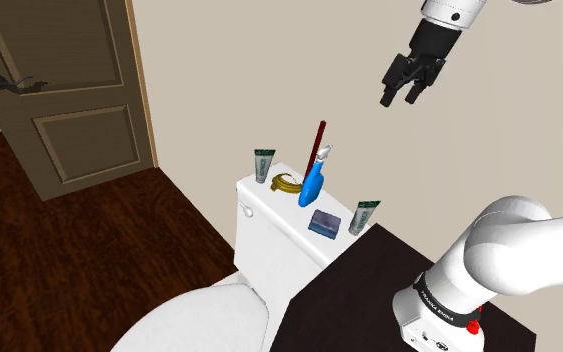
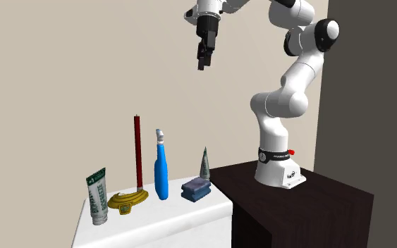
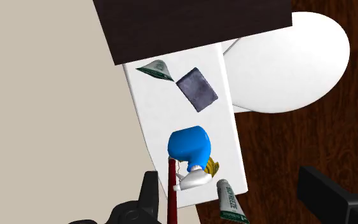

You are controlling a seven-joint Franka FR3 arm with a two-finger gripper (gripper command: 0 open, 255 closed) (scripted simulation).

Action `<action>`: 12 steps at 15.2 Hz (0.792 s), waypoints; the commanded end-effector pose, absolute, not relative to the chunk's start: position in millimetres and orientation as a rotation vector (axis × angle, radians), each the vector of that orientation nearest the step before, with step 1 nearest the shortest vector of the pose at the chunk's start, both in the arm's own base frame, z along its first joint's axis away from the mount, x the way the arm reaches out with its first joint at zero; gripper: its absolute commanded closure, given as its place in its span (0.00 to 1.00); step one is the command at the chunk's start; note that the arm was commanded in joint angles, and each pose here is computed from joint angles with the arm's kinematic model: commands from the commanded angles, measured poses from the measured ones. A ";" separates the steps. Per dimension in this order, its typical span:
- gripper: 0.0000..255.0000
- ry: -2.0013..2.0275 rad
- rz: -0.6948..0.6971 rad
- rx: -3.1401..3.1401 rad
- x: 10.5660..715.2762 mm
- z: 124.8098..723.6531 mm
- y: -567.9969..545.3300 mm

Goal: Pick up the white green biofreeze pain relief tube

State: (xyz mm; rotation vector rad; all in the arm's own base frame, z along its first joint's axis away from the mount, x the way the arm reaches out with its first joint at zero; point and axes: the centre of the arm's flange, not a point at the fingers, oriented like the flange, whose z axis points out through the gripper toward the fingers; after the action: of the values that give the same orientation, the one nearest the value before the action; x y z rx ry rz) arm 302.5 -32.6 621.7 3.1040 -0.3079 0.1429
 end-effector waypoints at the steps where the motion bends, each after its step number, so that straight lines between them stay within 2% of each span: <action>1: 0.00 -0.308 0.143 3.104 302.5 621.7 -32.6; 12: 0.00 0.275 0.003 3.121 286.1 485.4 -73.4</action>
State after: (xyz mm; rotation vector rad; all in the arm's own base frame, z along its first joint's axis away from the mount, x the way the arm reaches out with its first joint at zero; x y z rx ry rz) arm 287.7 -71.9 499.4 3.1246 0.2136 0.0148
